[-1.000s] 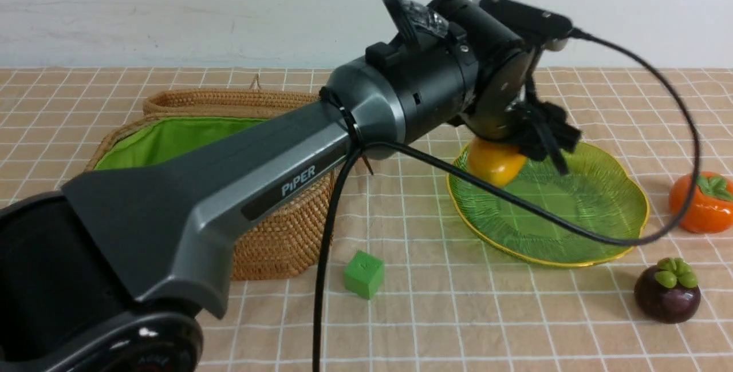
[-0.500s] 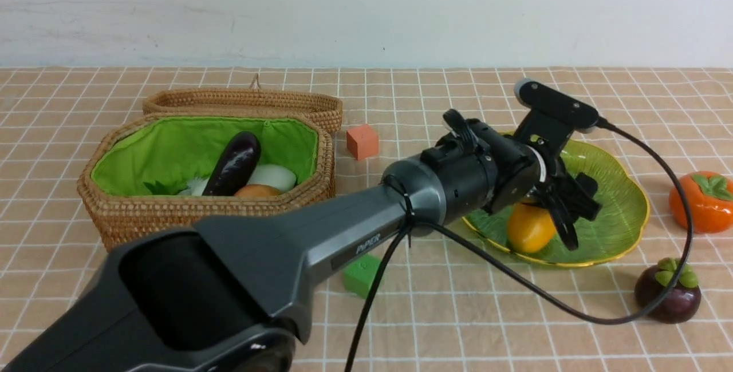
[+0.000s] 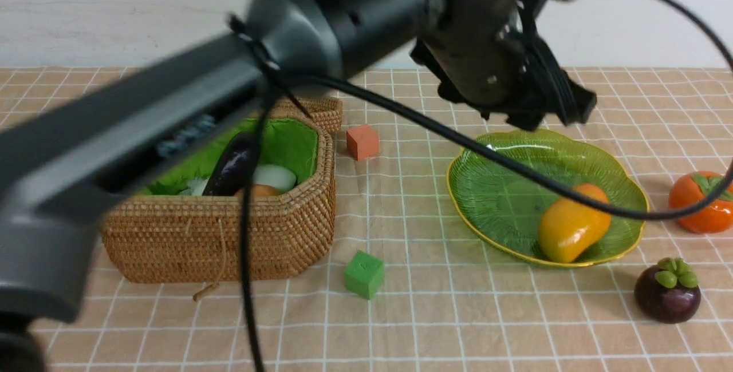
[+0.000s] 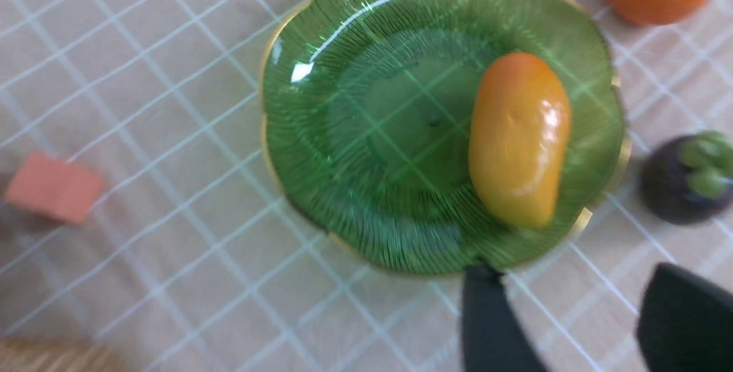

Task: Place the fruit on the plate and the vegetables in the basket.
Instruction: Use the right arm to grab a mangosteen and put it into the right plate

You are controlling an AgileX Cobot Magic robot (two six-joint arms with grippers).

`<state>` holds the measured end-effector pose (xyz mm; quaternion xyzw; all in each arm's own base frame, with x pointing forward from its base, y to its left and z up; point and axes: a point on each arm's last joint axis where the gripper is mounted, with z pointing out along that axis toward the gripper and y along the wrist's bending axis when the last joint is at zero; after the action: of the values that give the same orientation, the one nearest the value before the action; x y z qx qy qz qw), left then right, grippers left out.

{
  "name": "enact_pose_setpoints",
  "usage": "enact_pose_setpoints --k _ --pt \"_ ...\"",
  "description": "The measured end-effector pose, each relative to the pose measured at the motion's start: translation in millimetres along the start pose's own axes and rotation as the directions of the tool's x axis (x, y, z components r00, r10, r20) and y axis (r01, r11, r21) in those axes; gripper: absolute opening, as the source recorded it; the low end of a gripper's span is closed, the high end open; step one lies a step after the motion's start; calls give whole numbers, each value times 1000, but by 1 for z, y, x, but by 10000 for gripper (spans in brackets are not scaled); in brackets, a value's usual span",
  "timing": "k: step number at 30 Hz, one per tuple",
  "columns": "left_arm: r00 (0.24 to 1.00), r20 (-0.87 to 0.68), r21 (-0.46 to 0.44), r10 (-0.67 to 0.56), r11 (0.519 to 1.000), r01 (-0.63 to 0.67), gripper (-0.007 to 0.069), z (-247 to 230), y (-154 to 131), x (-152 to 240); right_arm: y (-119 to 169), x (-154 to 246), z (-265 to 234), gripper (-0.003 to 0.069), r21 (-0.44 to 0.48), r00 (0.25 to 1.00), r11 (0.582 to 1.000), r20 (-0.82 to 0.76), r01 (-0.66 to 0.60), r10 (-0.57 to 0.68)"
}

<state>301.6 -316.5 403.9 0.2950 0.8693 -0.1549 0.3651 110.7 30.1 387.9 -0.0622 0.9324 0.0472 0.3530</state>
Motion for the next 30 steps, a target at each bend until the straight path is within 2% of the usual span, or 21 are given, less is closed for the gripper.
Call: enact_pose_setpoints --k 1,2,4,5,7,8,12,16,19,20,21,22,23,25,30 --pt "1000 -1 -2 -5 1000 5 190 -30 2 -1 2 -7 12 237 10 1000 1000 -23 21 -21" --pt "1000 -1 -2 -6 1000 6 175 -34 2 -2 2 -9 17 237 15 999 1000 -36 27 -26" --pt "1000 5 -4 -12 1000 12 19 -87 7 0 3 -23 46 237 48 994 998 -97 50 -45" --pt "999 30 0 -15 1000 15 -13 -110 8 2 0 -28 59 237 67 991 996 -125 52 -43" --pt "998 60 4 -18 1000 17 -13 -131 10 5 -5 -31 73 237 92 986 995 -163 46 -31" --pt "996 88 9 -25 1000 24 -13 -160 14 15 -14 -36 93 237 116 979 993 -204 31 -7" --pt "996 81 17 -38 999 37 -13 -198 21 52 -36 -41 121 237 141 965 989 -248 -52 86" --pt "990 127 54 -54 997 47 -13 -233 31 121 -60 -41 145 239 161 938 977 -296 -137 180" --pt "974 209 114 -83 992 60 -13 -247 37 187 -68 -39 161 260 144 922 979 -338 -148 189" --pt "975 206 114 -83 992 60 -13 -243 38 192 -68 -39 162 260 141 923 980 -339 -143 184" --pt "966 241 137 -96 989 65 -13 -245 40 214 -68 -39 170 289 120 920 983 -352 -136 171" --pt "968 231 136 -96 989 66 -13 -241 40 220 -67 -39 171 289 114 920 984 -353 -140 172" --pt "958 269 146 -100 987 62 -13 -237 42 238 -66 -40 180 344 80 919 986 -357 -149 168" --pt "952 294 148 -90 988 47 -13 -228 44 257 -64 -41 191 410 46 922 986 -351 -159 165" --pt "919 388 176 -73 984 4 -13 -231 46 280 -67 -39 224 637 22 914 984 -368 -174 170"
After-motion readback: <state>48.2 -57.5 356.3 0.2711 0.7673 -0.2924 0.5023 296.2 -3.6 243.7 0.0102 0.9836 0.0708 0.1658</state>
